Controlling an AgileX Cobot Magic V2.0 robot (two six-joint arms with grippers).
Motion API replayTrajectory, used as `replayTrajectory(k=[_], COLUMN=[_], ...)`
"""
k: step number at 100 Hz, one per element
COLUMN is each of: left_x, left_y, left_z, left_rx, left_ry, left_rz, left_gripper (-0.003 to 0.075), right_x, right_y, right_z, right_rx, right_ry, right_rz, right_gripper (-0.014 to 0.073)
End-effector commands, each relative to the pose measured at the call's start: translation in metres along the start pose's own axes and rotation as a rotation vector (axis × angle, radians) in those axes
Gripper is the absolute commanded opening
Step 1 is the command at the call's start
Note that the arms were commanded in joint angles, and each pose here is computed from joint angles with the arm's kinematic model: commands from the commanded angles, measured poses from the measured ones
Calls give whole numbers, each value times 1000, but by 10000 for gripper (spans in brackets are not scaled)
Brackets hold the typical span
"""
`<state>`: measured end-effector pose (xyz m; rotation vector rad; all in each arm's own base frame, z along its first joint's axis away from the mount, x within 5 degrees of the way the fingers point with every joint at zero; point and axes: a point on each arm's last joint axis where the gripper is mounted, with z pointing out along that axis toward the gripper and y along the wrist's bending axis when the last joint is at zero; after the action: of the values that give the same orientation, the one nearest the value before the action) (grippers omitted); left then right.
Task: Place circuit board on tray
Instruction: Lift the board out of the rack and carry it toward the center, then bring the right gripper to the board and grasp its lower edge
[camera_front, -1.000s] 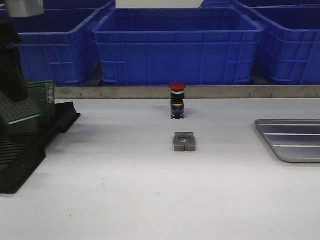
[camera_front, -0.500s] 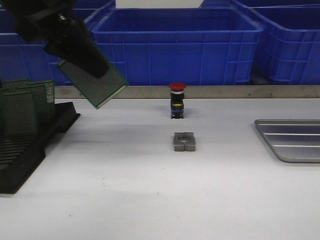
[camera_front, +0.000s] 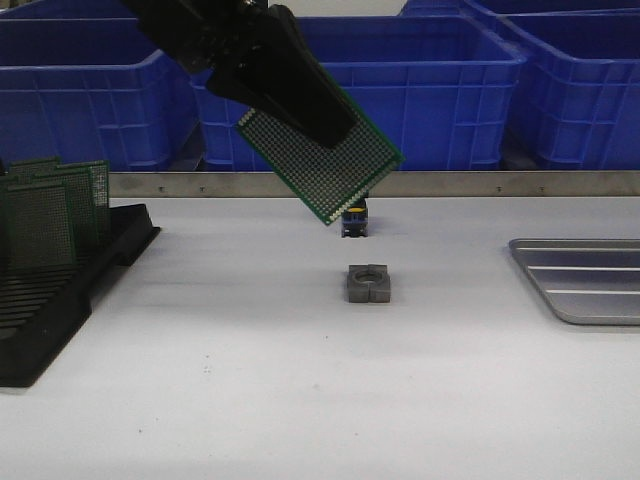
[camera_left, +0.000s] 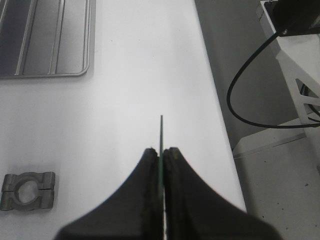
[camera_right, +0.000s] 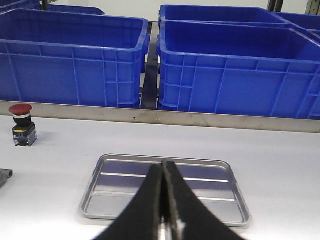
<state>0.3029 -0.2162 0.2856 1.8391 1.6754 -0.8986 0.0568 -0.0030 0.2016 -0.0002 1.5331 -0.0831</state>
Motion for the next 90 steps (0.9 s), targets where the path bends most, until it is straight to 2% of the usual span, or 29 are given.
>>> replayTrajectory(k=[1,39,65,75,90], left_x=[-24,-24,-24,-24,-24], left_y=[-14,-14,-14,-14,-14], left_z=[-14,-14,-14,-14,-14], left_rx=[26,26,26,26,26], left_ry=[-85,-85,-85,-85,-85], left_rz=[29,29,29,29,29], left_gripper=[-20,-20,-20,-20,-20], right_x=[-12,-16,-54,-67,-82], right_y=[0,0,-4,-5,-1], right_z=[-3,-4,3,16,43], right_rx=[0,0,6,-2,-43], right_ry=[-110,-90,201,350,471], right_rz=[-11,-10,2,28,89], right_gripper=[-112,-112,-112,-112,-81])
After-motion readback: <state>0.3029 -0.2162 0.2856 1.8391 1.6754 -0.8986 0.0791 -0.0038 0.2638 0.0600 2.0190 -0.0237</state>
